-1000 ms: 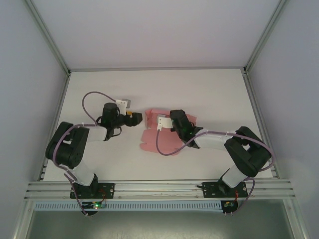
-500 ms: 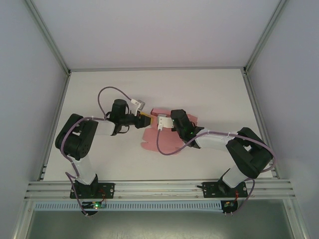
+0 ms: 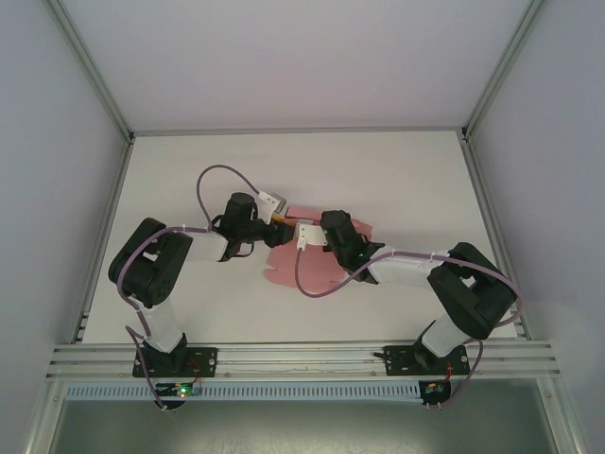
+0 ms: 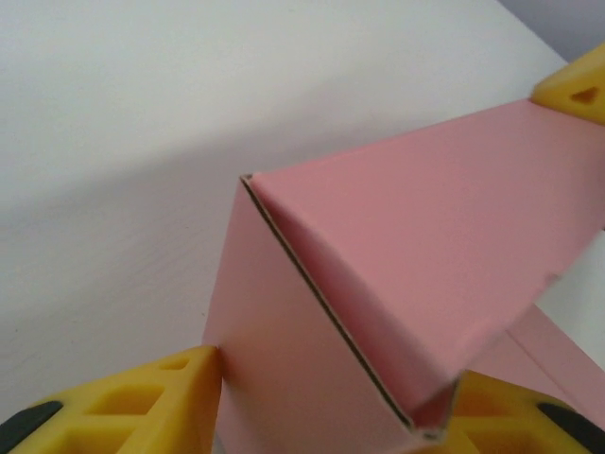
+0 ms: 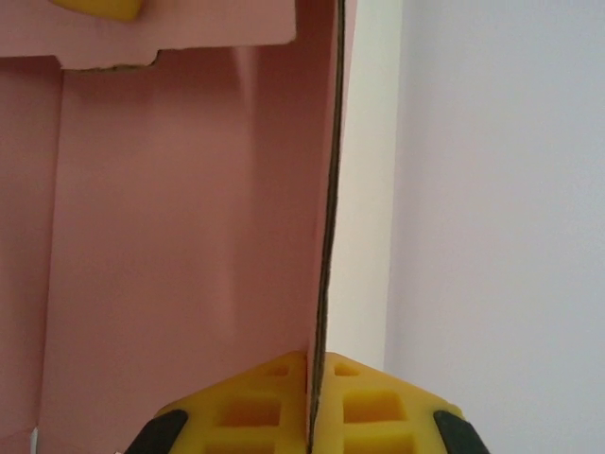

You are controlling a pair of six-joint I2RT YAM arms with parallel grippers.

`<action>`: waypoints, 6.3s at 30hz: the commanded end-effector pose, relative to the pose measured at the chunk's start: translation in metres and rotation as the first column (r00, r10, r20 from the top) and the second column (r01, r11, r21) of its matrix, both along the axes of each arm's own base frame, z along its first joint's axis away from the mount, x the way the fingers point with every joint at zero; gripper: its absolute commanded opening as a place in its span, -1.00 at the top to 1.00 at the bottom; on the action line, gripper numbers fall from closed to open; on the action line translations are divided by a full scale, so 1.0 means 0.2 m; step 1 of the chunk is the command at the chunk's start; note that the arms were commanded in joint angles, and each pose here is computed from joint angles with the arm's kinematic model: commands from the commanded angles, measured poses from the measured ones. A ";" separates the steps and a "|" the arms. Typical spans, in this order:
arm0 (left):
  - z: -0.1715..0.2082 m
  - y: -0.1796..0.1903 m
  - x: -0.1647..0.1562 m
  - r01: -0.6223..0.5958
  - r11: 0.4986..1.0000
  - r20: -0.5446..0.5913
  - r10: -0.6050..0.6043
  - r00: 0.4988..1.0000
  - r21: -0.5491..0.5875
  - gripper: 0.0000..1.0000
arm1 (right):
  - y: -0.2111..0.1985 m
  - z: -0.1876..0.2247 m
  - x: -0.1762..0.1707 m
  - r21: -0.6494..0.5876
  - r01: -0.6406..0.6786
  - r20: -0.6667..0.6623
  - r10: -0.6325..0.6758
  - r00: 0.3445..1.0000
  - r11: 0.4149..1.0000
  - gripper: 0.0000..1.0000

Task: Assemble paper box

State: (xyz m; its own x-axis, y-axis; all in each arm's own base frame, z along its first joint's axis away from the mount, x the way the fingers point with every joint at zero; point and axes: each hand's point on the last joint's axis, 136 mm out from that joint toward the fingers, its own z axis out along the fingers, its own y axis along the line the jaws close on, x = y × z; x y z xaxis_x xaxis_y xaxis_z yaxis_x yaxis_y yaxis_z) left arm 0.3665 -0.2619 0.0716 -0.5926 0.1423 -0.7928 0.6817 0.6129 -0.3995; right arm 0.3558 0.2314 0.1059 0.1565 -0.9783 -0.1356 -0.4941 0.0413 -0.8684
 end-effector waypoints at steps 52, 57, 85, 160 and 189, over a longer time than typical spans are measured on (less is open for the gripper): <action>-0.35 0.61 0.10 -0.699 0.480 0.213 0.723 0.657 0.530 0.47 | -0.18 -0.06 -0.12 -0.048 0.098 -0.130 -0.103 0.986 0.994 1.00; -0.33 0.47 0.16 -0.654 0.583 0.160 0.676 0.720 0.481 0.41 | -0.16 -0.06 -0.13 -0.034 0.084 -0.135 -0.088 0.987 0.996 1.00; 0.26 0.40 0.10 -0.640 0.756 0.209 0.610 0.764 0.135 1.00 | 0.07 0.79 -0.39 0.702 -0.174 -0.001 0.245 0.970 0.690 -0.97; 0.56 0.46 0.00 -0.556 0.819 0.082 0.570 0.818 -0.141 1.00 | -0.40 0.26 -0.08 0.758 0.618 -0.587 -0.193 0.786 0.210 -0.96; 0.46 0.34 0.03 -0.473 0.875 0.014 0.477 0.879 -0.107 1.00 | 0.02 0.55 0.02 0.861 0.404 -0.447 0.082 0.891 0.308 -0.96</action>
State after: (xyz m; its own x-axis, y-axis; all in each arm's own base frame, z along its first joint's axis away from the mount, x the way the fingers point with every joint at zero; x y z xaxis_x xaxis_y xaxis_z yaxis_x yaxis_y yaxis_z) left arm 0.3714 -0.1846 0.1578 -0.5288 -0.2569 -0.8090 0.2864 0.8432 -0.4549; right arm 0.3563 0.2145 0.1832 -0.3782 -0.1744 -0.9091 -0.5526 0.8304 0.0706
